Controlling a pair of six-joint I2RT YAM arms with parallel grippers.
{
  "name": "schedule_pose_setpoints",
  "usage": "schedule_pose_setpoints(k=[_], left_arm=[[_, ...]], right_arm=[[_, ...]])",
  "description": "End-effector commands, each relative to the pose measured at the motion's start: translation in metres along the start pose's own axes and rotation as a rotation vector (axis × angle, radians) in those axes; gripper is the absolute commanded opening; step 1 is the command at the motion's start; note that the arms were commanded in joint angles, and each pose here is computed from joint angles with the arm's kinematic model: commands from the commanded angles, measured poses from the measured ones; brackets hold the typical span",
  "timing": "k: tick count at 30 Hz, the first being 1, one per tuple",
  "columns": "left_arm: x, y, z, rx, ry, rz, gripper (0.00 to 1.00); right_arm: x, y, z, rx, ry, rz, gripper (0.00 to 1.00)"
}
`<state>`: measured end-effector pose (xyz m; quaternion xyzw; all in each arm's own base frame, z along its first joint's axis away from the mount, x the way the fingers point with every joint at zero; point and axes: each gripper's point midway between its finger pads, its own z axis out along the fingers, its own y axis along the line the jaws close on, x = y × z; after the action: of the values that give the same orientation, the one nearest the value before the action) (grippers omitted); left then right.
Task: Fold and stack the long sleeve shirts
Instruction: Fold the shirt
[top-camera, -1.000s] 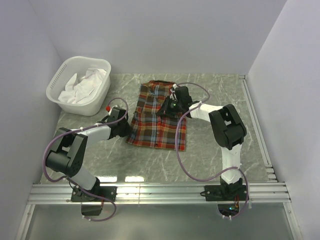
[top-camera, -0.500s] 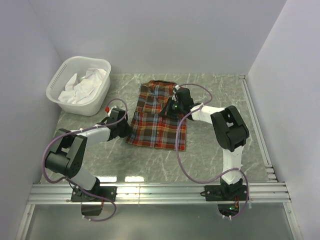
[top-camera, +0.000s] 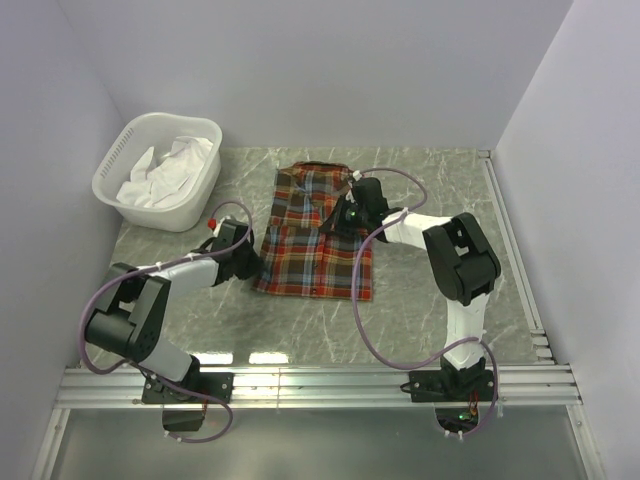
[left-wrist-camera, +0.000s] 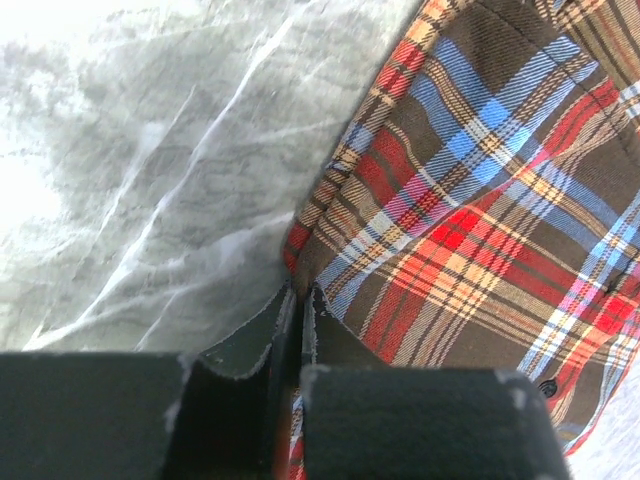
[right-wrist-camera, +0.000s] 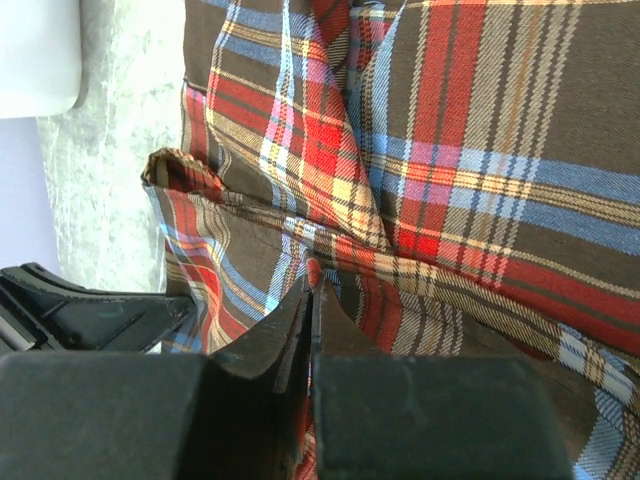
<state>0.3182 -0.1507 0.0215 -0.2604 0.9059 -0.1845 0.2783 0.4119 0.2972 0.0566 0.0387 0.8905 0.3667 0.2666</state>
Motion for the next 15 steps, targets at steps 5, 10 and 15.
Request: schedule_pose_setpoints(k=[5, 10, 15], left_arm=[[0.006, 0.021, -0.015, -0.080, 0.007, 0.015, 0.35], [-0.026, -0.009, -0.044, -0.003, -0.092, 0.018, 0.82], [-0.056, -0.053, -0.074, 0.121, -0.158, 0.045, 0.79]], right_arm=[[-0.025, 0.025, -0.024, -0.033, -0.091, -0.035, 0.34], [-0.030, 0.033, -0.043, -0.029, -0.110, -0.057, 0.50], [-0.024, 0.043, -0.079, -0.045, -0.148, -0.069, 0.51]])
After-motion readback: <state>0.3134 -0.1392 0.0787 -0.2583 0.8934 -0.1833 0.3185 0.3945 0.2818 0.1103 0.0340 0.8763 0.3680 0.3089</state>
